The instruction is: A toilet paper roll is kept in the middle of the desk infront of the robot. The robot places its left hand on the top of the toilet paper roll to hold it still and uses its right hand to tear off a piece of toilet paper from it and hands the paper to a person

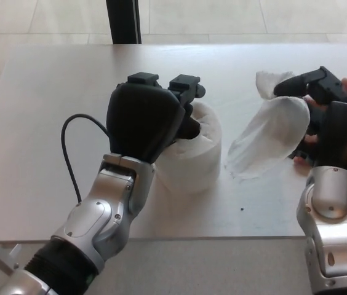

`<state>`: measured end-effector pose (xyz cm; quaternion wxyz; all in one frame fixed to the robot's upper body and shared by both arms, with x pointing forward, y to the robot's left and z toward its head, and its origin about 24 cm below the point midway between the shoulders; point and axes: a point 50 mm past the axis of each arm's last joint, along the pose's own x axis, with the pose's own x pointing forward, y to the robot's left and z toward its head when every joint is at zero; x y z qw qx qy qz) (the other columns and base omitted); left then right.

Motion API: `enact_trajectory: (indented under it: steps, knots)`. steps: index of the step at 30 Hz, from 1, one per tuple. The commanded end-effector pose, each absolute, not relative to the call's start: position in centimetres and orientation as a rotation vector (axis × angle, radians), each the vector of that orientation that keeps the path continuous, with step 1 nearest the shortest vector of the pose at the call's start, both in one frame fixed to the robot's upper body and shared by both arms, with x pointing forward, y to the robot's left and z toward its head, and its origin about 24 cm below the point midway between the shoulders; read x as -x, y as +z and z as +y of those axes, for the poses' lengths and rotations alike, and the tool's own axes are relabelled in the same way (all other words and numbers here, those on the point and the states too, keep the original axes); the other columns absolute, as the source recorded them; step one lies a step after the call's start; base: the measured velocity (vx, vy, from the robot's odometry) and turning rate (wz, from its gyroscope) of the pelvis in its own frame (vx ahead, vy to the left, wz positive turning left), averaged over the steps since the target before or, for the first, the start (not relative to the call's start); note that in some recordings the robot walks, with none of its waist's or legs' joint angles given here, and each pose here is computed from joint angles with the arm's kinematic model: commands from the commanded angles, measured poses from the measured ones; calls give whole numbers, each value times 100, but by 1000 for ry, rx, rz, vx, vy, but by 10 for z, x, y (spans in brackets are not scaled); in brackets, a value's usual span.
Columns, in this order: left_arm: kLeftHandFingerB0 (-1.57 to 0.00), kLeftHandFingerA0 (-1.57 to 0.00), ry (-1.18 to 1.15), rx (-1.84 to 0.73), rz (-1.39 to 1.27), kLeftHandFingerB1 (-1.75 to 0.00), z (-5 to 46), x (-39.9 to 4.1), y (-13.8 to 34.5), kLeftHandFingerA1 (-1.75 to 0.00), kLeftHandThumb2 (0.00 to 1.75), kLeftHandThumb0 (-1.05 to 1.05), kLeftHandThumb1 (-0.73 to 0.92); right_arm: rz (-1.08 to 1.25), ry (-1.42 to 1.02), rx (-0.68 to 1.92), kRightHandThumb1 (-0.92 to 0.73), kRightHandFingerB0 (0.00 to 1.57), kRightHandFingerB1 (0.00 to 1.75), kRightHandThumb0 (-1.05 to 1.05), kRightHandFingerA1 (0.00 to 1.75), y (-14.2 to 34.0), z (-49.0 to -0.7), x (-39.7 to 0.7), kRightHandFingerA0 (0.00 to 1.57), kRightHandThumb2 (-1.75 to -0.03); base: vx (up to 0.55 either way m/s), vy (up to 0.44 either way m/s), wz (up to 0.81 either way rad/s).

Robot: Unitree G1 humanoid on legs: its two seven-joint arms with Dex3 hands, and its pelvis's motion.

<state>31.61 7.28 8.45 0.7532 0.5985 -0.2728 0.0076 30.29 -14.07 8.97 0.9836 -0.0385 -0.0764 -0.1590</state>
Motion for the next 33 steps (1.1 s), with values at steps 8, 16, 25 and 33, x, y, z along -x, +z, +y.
enact_trajectory:
  steps: [8, 16, 25, 33]
  knots:
    - [-74, -87, -65, -1447, -426, -61, 95, -304, 41, -85, 72, -28, 58, -74, -366, -258, -41, 89, 153, -18, 175, 100, -141, -308, 109, -132, 0, 0, 0]
    - [-74, -87, -64, -1443, -426, -62, 102, -299, 36, -84, 79, -28, 54, -243, -310, 137, -30, 89, 153, -18, 172, 141, -177, -325, 95, -141, 0, 0, 0]
    - [-72, -88, -56, -1431, -401, -58, 110, -299, 41, -85, 80, -26, 51, -255, -225, 866, -53, 84, 132, -15, 159, 158, -240, -330, 92, -109, 0, 0, 0]
    - [-73, -87, -61, -1431, -395, -59, 116, -295, 42, -84, 78, -27, 53, -274, -176, 1269, -59, 73, 152, -15, 175, 164, -272, -327, 87, -90, 0, 0, 0]
